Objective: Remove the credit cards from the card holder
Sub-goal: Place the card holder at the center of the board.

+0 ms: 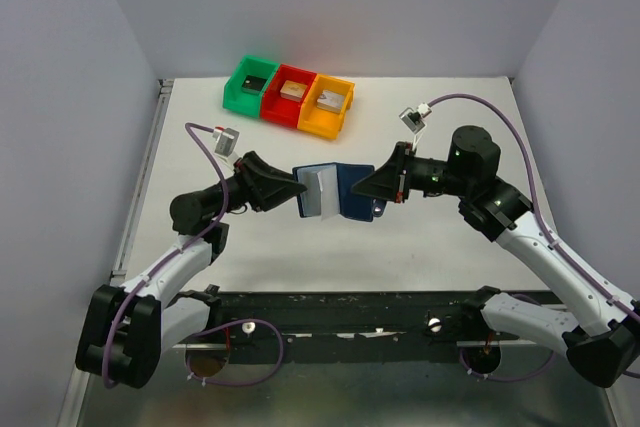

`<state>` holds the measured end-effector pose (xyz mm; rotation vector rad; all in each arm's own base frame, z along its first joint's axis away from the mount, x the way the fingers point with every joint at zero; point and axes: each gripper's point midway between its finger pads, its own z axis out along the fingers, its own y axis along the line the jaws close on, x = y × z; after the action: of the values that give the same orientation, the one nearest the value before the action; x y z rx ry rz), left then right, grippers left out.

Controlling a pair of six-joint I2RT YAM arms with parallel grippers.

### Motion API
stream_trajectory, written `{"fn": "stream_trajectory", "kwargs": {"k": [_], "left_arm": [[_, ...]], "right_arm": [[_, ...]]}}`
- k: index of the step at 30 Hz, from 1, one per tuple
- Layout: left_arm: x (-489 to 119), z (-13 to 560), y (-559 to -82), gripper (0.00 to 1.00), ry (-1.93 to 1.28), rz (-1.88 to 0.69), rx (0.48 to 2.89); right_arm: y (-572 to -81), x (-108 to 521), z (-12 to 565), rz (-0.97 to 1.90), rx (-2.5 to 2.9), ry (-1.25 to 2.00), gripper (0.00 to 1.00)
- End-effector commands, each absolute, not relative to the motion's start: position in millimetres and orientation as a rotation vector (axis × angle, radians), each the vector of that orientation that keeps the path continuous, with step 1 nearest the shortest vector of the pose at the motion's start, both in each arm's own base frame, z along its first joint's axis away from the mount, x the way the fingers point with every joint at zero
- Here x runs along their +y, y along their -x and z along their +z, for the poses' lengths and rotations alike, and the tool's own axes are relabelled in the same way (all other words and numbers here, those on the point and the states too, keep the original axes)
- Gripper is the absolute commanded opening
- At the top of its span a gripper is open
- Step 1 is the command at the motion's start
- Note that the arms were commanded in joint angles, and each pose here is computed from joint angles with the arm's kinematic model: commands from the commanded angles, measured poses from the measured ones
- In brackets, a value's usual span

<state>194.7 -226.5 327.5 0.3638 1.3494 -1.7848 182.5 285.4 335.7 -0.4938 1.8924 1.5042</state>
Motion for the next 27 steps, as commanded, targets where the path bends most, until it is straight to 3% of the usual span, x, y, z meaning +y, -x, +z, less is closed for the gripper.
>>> {"fn": "stream_trajectory", "kwargs": {"k": [1,9,18,22,24,27], "left_arm": [[-219.6,366.0,-160.9,0.40,-0.595,-1.698,1.071],[-220.5,362.1,-161.2,0.26,-0.604,-1.689,1.088],[-222.0,360.5,-162.5,0.00,-0.617,-1.689,1.104],[-222.4,359.3,-165.5,0.02,-0.604,-1.684,1.130],[-222.9,358.7,-166.1,0.23,-0.601,-1.681,1.139],[-222.5,360.0,-164.8,0.35,-0.609,-1.673,1.132]], "right_arm": [[-180.9,284.5,339.7,1.538,1.859,0.511,0.00],[-179.7,285.6,340.8,1.555,1.847,0.522,0.00],[-179.6,285.6,337.7,1.545,1.847,0.540,0.00],[-183.0,283.3,332.9,1.522,1.865,0.531,0.00],[-183.6,283.2,333.1,1.523,1.867,0.532,0.00],[-183.9,283.2,332.7,1.521,1.866,0.532,0.00]]}}
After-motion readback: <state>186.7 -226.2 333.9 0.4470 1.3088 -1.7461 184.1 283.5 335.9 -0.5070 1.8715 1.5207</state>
